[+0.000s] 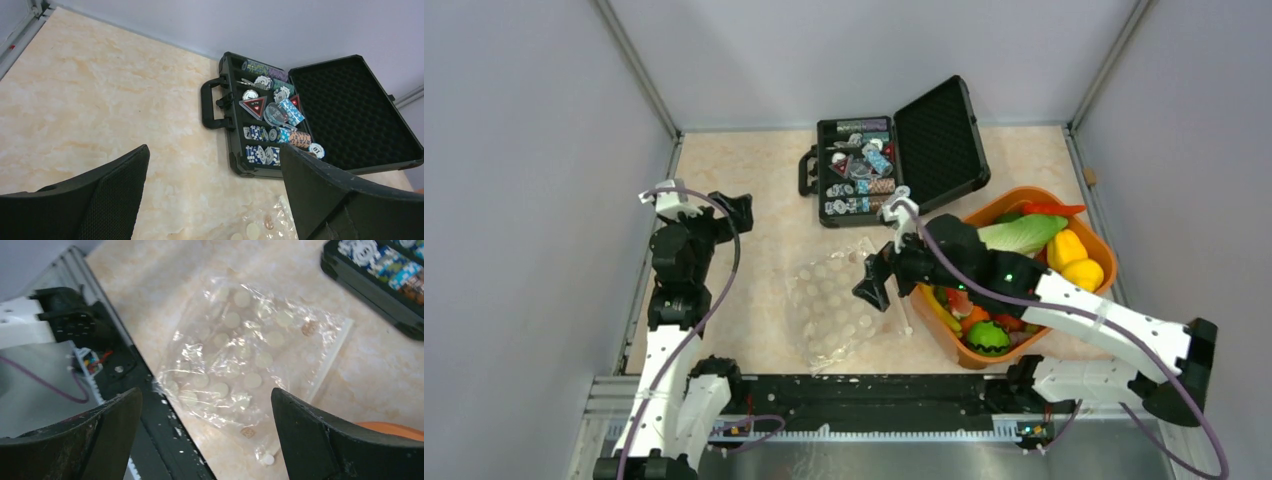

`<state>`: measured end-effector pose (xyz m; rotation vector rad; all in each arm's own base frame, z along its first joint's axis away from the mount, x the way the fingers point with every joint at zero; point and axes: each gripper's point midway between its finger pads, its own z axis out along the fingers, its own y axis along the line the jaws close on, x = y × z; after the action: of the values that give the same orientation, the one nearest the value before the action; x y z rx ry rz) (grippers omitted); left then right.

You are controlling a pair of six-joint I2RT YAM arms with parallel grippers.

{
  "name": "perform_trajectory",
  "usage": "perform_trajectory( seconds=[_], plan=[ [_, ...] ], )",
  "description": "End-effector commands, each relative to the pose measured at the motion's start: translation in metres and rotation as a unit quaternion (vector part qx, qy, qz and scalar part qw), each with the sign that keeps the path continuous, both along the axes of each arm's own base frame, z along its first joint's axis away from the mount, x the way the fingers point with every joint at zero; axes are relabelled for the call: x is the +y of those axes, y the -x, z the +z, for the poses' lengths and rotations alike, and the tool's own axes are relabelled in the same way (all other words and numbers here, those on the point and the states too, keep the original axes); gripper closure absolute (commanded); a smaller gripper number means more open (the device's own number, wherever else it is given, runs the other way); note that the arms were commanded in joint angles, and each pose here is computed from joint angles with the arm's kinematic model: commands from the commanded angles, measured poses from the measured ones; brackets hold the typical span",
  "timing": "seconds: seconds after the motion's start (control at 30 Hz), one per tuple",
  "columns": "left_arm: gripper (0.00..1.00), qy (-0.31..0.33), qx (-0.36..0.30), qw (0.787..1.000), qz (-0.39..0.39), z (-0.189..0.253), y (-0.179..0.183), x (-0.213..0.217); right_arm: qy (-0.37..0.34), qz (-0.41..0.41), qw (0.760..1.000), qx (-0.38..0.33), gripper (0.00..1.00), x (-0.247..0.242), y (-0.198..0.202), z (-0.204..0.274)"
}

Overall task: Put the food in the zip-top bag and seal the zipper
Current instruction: Pick up the zipper food storage bag at the center of the board.

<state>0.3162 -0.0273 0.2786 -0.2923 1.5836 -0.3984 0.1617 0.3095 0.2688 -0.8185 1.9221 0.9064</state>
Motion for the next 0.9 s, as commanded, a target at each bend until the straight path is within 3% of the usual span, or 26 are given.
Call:
perform_trajectory(
  seconds=[0.0,0.17,0.23,0.4,0.57,0.87],
  plan=[
    [0.01,0.017,-0.035,0.998,0.039,0.015,0.001,0.013,0.031,-0.108,0.993,-0.035,0.02,-0.009,-0.034,-0.006],
    [0.01,0.028,0.04,0.996,0.079,-0.012,0.004,0.025,-0.026,-0.178,0.982,-0.061,0.01,-0.032,-0.044,0.007],
    [0.01,0.079,0.084,0.988,0.104,-0.024,0.009,0.028,-0.053,-0.199,0.976,-0.071,0.01,-0.045,-0.044,0.019],
    [0.01,0.075,0.051,0.995,-0.049,-0.016,0.012,-0.023,-0.064,-0.284,0.952,-0.093,0.01,-0.094,-0.048,0.026],
    [0.01,0.093,0.028,0.975,-0.198,0.004,0.022,-0.074,-0.067,-0.341,0.932,-0.104,0.01,-0.127,-0.05,0.028],
    [0.01,0.016,0.155,0.966,-0.208,-0.053,0.042,-0.153,-0.053,-0.383,0.917,-0.103,0.01,-0.145,-0.054,0.022]
  ],
)
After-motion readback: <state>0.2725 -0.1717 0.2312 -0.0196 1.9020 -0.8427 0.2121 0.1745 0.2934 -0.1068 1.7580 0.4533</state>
